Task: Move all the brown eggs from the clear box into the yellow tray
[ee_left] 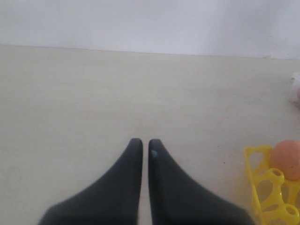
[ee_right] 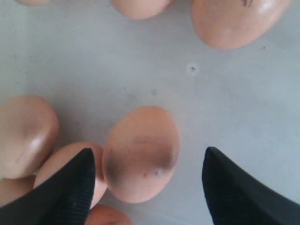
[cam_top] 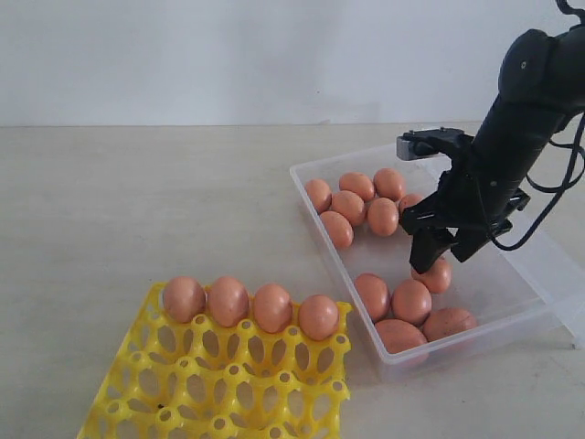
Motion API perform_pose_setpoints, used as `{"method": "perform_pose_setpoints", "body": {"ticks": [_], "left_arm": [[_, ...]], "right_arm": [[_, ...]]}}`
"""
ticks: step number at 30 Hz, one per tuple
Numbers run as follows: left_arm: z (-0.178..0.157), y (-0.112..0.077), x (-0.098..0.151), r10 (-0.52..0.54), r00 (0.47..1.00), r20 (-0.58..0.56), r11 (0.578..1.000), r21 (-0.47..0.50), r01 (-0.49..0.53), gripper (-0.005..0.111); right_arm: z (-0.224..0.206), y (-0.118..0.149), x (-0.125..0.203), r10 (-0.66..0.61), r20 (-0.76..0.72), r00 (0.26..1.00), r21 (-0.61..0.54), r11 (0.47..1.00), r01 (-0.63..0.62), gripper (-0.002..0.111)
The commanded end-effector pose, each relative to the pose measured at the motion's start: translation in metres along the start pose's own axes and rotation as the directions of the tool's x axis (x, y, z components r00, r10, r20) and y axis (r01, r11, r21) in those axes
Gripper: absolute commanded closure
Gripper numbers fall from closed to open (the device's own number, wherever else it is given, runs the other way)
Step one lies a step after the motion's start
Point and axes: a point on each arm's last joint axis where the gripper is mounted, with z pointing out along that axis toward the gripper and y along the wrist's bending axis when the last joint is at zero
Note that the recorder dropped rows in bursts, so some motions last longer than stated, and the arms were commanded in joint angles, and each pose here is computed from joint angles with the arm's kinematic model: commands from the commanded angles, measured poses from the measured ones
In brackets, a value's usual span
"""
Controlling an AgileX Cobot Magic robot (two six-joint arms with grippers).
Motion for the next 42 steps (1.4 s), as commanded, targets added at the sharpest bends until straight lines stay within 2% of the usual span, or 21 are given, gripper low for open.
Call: {"method": "perform_pose_setpoints", "body": {"ticks": [1, 6, 11, 14, 22, 30, 37, 42], "left_arm": [[0.000, 0.000, 0.001, 0.004, 1.000, 0.005, 1.000, 0.001, -0.004, 0.103], [0.000, 0.000, 0.001, 0.004, 1.000, 0.005, 1.000, 0.001, -0.004, 0.103], [0.000, 0.000, 0.001, 0.004, 1.000, 0.005, 1.000, 0.001, -0.004, 0.103], [0.000, 0.000, 0.001, 0.004, 1.000, 0.005, 1.000, 0.001, -0.004, 0.103], [0.000, 0.000, 0.001, 0.004, 1.000, 0.005, 1.000, 0.001, -0.004, 0.103], [0.000, 0.000, 0.001, 0.004, 1.000, 0.005, 1.000, 0.001, -0.004, 0.103], [0.000, 0.000, 0.001, 0.004, 1.000, 0.005, 1.000, 0.001, -0.004, 0.103], [0.000, 0.000, 0.001, 0.004, 1.000, 0.005, 1.000, 0.001, -0.004, 0.103]], "right_arm": [[0.009, -0.006, 0.000, 0.061, -0.014, 0.998, -0.013, 0.998, -0.061, 0.050], [0.018, -0.008, -0.001, 0.071, -0.028, 0.997, -0.019, 0.997, -0.071, 0.050], [0.018, -0.009, -0.006, 0.074, 0.026, 0.997, -0.004, 0.997, -0.074, 0.051], [0.018, -0.009, -0.006, 0.059, 0.030, 0.998, -0.007, 0.998, -0.059, 0.064], [0.018, -0.009, -0.006, -0.007, 0.027, 1.000, -0.003, 1.000, 0.007, 0.109], [0.012, -0.008, -0.008, 0.028, 0.063, 0.998, -0.003, 1.000, -0.028, 0.108], [-0.023, 0.001, -0.011, 0.104, 0.295, 0.950, 0.021, 0.993, -0.115, 0.108], [-0.033, 0.006, 0.013, 0.117, 0.401, 0.909, 0.056, 0.987, -0.151, 0.108]]}}
